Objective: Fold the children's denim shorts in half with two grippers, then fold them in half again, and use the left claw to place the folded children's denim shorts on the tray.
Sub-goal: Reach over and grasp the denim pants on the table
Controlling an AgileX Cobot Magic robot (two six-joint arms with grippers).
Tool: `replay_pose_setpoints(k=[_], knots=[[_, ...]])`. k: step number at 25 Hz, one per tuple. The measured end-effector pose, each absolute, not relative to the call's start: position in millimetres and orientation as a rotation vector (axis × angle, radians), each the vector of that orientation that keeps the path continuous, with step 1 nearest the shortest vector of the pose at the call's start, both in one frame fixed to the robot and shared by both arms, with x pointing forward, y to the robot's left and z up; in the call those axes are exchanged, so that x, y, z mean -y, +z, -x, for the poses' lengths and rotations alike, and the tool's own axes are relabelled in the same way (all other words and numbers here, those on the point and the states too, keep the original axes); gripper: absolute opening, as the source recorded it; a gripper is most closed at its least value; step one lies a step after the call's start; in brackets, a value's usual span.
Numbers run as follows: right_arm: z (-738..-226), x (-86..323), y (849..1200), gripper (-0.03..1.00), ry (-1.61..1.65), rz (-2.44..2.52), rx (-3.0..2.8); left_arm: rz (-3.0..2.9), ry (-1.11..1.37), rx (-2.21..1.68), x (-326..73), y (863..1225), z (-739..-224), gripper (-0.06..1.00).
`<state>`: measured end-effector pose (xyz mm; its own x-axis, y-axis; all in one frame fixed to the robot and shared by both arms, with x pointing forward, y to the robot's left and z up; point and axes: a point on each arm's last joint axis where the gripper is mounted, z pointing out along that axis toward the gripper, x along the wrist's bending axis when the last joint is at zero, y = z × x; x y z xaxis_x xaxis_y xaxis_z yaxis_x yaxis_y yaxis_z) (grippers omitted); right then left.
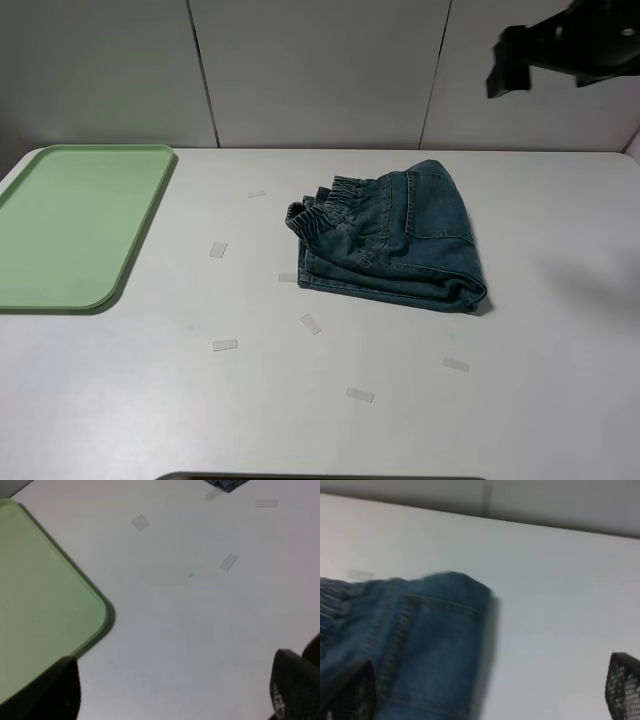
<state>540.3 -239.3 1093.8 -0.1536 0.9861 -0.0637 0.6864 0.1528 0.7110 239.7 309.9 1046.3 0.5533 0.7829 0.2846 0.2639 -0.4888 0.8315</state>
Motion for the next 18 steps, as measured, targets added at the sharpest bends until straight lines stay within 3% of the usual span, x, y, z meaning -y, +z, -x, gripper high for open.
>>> replay_pose_setpoints(k=[9, 18], knots=[[-408, 301, 1136, 0.69, 0.864, -1.618, -1.577, -2.023, 0.863, -0.841, -310, 1046, -240, 0.76], [-321, 298, 1155, 0.69, 0.992, -1.539, -1.507, -2.023, 0.863, -0.841, -310, 1046, -240, 0.76]])
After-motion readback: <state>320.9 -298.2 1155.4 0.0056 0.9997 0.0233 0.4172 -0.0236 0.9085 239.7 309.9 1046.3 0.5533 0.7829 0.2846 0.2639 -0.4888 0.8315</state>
